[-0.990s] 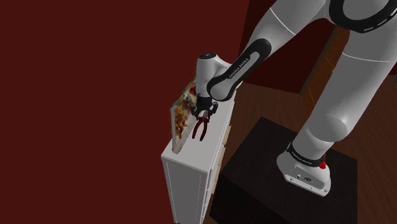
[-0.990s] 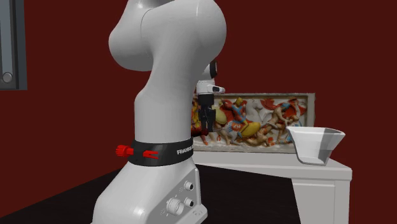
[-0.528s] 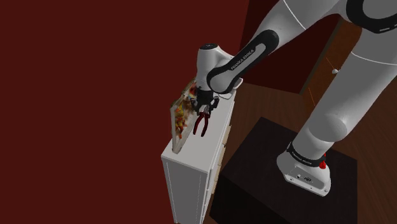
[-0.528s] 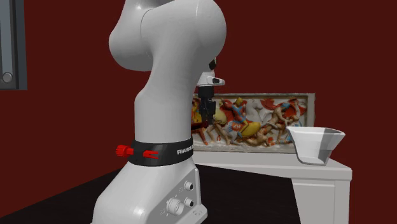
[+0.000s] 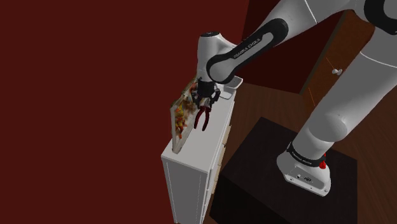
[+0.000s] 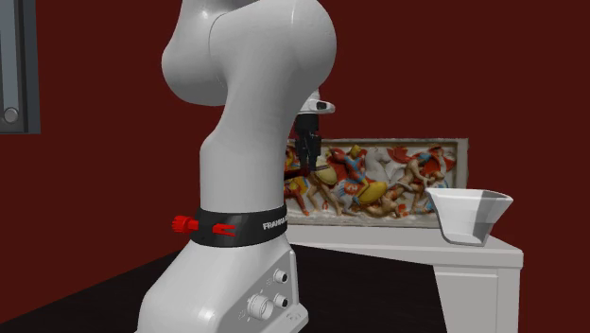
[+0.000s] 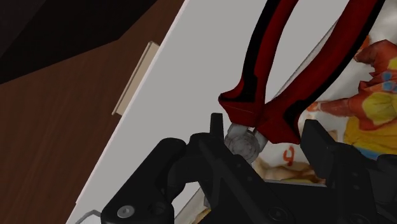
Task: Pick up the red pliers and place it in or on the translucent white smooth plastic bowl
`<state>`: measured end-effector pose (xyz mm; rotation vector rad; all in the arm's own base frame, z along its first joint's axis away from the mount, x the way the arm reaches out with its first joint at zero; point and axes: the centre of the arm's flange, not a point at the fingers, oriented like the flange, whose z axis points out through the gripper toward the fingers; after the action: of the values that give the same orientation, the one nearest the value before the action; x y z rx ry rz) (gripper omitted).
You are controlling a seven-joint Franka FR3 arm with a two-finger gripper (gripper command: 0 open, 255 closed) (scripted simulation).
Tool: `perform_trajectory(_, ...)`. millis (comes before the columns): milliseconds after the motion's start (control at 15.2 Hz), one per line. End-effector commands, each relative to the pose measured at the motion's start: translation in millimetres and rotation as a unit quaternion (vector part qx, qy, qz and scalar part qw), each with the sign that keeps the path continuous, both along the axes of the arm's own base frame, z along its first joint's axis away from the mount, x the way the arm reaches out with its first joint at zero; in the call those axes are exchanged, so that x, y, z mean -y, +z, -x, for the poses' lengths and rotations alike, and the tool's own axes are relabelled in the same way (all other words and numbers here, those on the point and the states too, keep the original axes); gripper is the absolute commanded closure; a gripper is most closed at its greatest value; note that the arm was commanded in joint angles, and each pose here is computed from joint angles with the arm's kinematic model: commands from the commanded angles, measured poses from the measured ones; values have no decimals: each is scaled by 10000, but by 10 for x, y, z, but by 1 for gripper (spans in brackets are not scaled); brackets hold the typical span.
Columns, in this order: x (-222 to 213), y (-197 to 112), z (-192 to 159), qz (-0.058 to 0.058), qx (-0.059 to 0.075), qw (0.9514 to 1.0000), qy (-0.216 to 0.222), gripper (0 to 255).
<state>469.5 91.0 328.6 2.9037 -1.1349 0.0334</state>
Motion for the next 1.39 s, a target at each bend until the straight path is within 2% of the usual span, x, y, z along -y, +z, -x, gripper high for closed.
perform_trajectory(0, -6, 115, -6, 0, -2, 10000, 0, 255)
perform_trajectory(264, -6, 322, -6, 0, -2, 10000, 0, 255)
perform_trajectory(1320, 2045, 402, -503, 0, -2, 10000, 0, 255)
